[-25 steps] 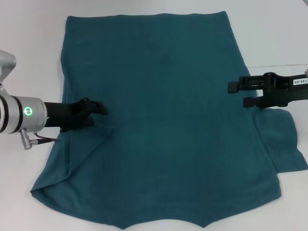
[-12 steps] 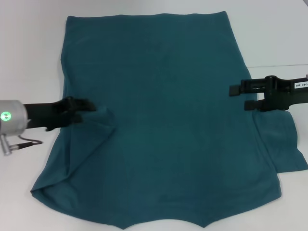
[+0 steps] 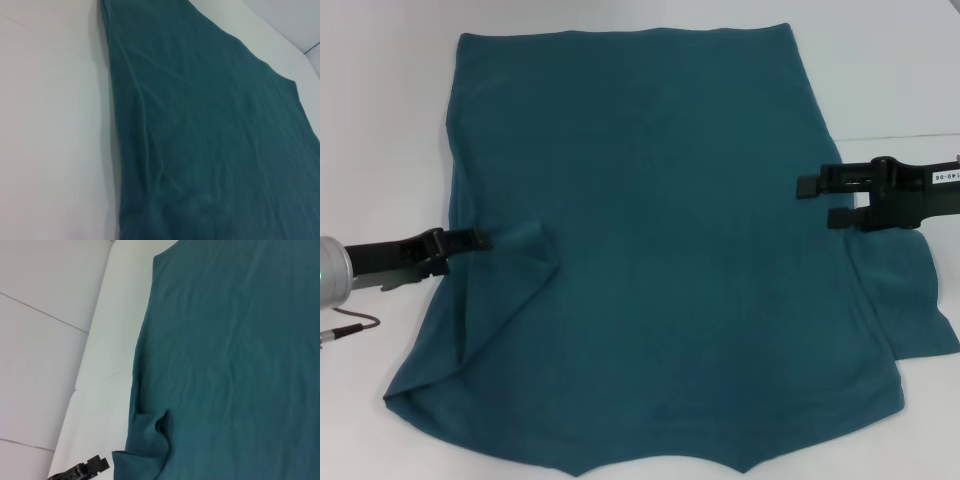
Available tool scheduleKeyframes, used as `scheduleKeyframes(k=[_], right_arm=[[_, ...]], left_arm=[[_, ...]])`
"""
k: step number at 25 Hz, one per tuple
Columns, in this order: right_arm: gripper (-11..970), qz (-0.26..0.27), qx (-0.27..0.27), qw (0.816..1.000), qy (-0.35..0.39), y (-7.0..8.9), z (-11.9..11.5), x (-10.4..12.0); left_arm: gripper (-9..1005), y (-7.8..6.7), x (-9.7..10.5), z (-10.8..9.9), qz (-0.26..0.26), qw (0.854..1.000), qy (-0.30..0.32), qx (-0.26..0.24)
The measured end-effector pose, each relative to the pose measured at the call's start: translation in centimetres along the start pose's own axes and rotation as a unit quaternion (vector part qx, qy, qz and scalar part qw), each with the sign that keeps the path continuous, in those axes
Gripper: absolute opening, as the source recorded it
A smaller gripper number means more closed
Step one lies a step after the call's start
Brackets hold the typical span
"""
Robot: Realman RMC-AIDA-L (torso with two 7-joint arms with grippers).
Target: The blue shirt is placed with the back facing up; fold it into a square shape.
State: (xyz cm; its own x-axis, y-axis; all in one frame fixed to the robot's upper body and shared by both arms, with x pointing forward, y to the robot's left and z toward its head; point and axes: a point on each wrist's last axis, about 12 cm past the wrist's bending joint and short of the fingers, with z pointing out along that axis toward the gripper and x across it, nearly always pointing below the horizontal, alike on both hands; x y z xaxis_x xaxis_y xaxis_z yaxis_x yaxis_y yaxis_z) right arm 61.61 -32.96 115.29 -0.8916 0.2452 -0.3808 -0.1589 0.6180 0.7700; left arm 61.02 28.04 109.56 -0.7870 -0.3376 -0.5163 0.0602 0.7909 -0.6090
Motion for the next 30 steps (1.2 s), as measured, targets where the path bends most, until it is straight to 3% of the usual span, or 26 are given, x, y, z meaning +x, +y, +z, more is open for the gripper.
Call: scheduleKeyframes(k=[11, 19, 30], right_arm=[[925, 0.000, 0.000, 1.000, -0.001, 0.0, 0.1, 0.0], [925, -0.003, 0.000, 1.000, 0.001, 0.0, 0.0, 0.1], [925, -0.031, 0.009, 0.999, -0.006, -1.0, -1.0, 0.7]], left_arm=[[910, -0.4, 1.4, 1.2, 0.004, 1.000, 0.024, 0.012], [909, -2.3, 3.4, -1.1, 0.015, 0.985, 0.109, 0.131], [907, 1.4, 3.8, -6.0, -0.060, 0.980, 0.069, 0.174]])
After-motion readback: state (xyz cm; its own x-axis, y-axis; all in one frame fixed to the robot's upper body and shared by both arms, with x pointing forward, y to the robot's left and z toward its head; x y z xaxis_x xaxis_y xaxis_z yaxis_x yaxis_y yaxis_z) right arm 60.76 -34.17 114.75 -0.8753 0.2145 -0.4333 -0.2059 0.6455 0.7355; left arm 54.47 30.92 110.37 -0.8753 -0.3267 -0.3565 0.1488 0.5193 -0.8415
